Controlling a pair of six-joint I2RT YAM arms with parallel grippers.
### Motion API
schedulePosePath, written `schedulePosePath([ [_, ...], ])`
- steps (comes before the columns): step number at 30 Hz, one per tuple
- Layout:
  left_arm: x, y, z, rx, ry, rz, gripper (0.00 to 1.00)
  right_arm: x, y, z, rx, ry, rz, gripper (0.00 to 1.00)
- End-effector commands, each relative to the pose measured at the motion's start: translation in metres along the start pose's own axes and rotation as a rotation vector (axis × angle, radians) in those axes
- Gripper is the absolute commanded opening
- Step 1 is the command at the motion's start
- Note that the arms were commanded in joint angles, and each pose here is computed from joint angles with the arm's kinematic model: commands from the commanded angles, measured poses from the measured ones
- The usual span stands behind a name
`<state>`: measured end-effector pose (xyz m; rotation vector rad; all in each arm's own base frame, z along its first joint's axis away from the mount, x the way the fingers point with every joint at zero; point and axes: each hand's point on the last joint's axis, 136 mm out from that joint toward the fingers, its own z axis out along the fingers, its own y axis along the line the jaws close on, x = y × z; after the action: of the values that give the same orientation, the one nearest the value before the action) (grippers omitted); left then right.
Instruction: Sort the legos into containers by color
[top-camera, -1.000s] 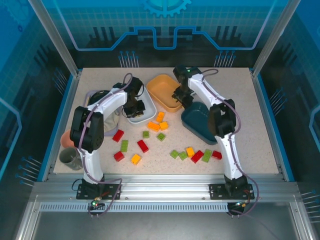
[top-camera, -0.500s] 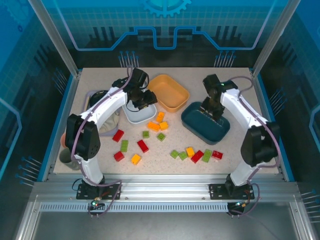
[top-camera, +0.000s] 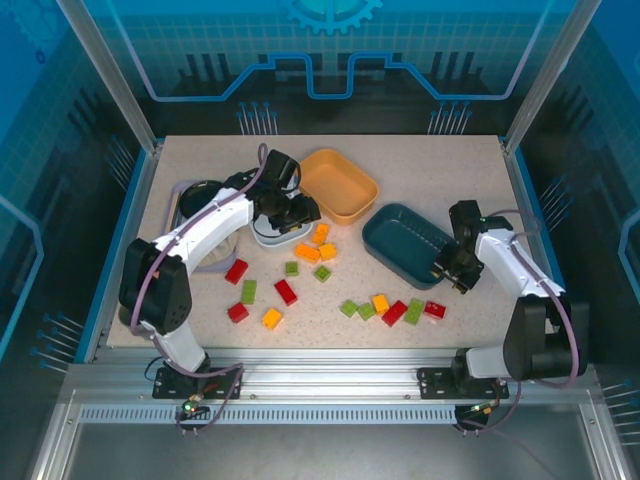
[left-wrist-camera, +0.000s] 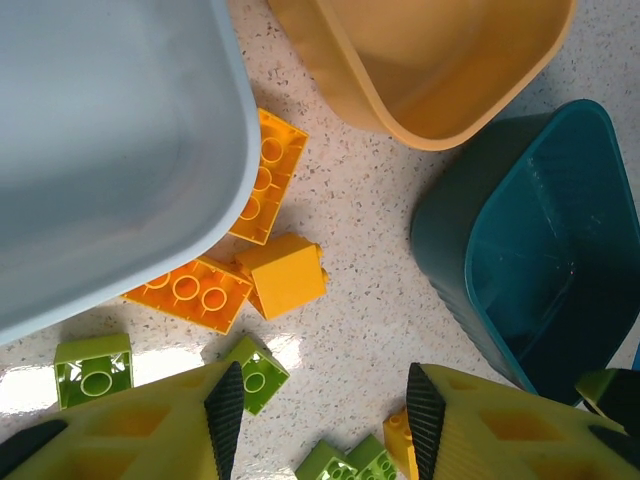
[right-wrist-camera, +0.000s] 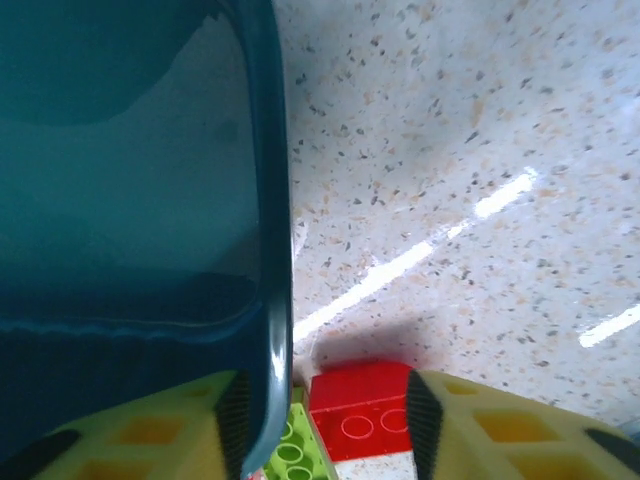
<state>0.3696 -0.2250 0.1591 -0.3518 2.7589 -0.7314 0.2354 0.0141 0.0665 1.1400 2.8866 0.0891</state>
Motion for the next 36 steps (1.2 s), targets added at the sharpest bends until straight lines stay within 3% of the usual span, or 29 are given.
schedulePosePath([
  [1,0.003,-0.006,-0.013,0.035,-0.008,0.007,0.5,-0.014,0.017,0.007,-0.052,-0.017,0.052,0.29],
  [4,0.005,-0.004,-0.016,0.031,-0.013,0.009,0.5,-0.023,0.007,0.004,0.023,-0.046,0.108,0.03],
  [5,0.006,-0.003,-0.017,0.028,-0.015,0.01,0.5,-0.027,0.002,0.0,0.051,-0.06,0.13,0.0],
  [8,0.008,0.0,-0.022,0.02,-0.025,0.009,0.5,-0.044,-0.014,-0.017,0.098,-0.117,0.21,0.0],
  [13,0.01,0.006,-0.03,0.001,-0.046,0.005,0.5,-0.09,-0.013,-0.039,0.046,-0.197,0.332,0.0],
  [17,0.009,0.014,-0.033,-0.029,-0.057,0.004,0.5,-0.132,0.043,-0.024,-0.085,-0.152,0.301,0.0],
  [24,-0.004,0.054,-0.034,-0.095,-0.056,-0.117,0.47,-0.165,0.148,0.007,-0.14,-0.086,0.194,0.0],
  [31,-0.038,0.1,-0.023,-0.155,-0.083,-0.228,0.27,-0.154,0.222,0.03,-0.166,-0.014,0.144,0.0],
  [36,-0.062,0.116,0.006,-0.207,-0.042,-0.227,0.19,-0.13,0.228,0.03,-0.147,0.026,0.167,0.0],
])
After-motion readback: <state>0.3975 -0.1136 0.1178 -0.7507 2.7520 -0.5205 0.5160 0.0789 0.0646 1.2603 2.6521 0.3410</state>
